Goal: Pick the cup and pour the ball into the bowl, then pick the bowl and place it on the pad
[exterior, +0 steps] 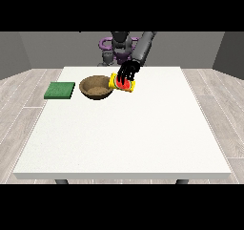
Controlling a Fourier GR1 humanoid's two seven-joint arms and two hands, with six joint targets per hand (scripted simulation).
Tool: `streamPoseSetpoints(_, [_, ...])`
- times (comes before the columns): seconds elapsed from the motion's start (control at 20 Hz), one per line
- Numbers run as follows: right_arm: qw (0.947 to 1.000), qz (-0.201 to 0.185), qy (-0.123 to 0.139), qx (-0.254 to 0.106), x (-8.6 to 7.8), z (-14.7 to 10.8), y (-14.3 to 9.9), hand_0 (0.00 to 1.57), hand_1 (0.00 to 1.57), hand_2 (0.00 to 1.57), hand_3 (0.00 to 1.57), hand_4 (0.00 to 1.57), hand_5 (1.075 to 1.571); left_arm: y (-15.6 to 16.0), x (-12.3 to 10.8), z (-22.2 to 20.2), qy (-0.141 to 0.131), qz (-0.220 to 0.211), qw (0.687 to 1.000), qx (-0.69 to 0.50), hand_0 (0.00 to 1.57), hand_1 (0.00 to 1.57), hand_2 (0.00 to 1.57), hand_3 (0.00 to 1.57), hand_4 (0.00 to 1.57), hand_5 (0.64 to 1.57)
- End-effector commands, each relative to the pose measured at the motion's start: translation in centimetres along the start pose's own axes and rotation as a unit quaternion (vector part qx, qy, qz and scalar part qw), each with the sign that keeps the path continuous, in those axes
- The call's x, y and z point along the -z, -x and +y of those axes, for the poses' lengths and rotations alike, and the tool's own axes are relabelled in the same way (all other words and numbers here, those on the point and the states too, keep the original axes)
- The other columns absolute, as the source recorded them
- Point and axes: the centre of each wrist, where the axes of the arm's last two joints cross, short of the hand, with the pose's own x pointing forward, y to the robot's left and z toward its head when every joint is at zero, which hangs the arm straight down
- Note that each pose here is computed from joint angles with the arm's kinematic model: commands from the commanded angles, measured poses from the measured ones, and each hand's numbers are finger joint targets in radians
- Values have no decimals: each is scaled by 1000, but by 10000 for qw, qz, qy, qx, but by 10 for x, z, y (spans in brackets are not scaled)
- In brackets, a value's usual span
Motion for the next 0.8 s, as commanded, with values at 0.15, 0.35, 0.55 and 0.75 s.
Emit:
streamPoseSetpoints(0.15, [9990, 428, 158, 19, -1, -1, 28, 0, 0, 0, 0, 382, 1566, -40, -21, -25, 587, -1125, 9804, 1508, 1365, 1365, 1389, 1459, 914, 1483])
streamPoseSetpoints(0.35, [9952, 805, 563, 16, -10, -24, 47, 0, 0, 0, 0, 378, 1565, -56, -21, -28, 902, -1906, 9424, 2596, 1487, 1487, 1571, 1571, 936, 1518])
streamPoseSetpoints(0.55, [9955, 823, 449, 116, -7, -19, 57, 0, 0, 0, 0, 377, 1566, -96, -11, -22, 770, -2153, 9197, 3192, 1503, 1503, 1571, 1571, 1065, 1498])
streamPoseSetpoints(0.75, [9961, 779, 413, 75, -2, -27, 63, 0, 0, 0, 0, 387, 1566, -116, -29, -26, 837, -2177, 9120, 3374, 1498, 1498, 1571, 1571, 1047, 1513])
